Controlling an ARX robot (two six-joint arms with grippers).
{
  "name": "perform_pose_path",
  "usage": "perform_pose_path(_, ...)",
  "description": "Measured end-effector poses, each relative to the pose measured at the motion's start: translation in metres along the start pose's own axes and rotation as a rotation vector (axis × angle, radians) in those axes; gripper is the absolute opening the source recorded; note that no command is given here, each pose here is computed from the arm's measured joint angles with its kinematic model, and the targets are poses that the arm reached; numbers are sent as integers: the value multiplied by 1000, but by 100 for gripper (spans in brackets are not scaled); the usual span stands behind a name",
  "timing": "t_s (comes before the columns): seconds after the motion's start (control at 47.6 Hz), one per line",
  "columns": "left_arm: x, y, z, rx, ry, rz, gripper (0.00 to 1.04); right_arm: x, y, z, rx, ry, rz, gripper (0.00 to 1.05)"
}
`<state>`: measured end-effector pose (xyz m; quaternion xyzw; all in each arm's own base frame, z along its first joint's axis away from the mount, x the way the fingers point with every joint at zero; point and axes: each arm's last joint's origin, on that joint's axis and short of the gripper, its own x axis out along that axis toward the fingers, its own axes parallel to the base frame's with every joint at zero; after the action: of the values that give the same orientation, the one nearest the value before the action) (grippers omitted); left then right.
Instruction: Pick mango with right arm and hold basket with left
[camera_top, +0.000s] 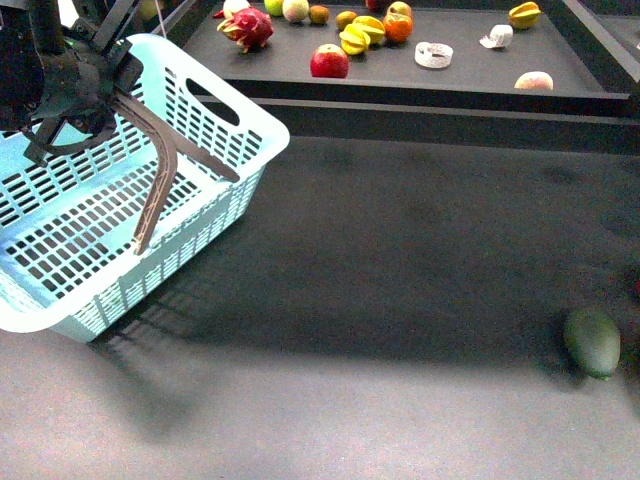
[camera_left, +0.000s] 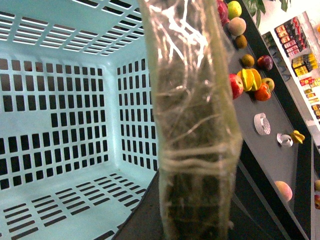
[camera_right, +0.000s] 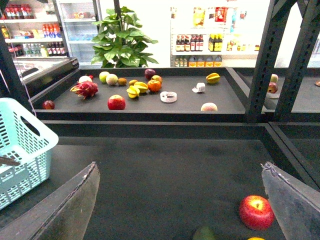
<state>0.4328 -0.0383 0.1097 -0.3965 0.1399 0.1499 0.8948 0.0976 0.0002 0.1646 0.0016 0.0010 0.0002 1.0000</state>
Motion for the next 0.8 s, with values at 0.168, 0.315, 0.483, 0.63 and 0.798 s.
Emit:
perform_pose_path(0.168, -28, -7, -2, 72, 52, -90, 9, 0, 0, 0, 0, 0, 0, 97)
perform_pose_path(0.315, -59, -16, -3, 178, 51, -199, 9, 0, 0, 0, 0, 0, 0, 97)
perform_pose_path(0.483, -106, -25, -3, 308, 63, -356, 8, 0, 0, 0, 0, 0, 0, 97)
perform_pose_path(0.63, -132, -29, -15, 402, 98, -439, 8, 0, 0, 0, 0, 0, 0, 97)
perform_pose_path(0.798, -154, -37, -37, 513, 134, -546, 8, 0, 0, 0, 0, 0, 0, 97)
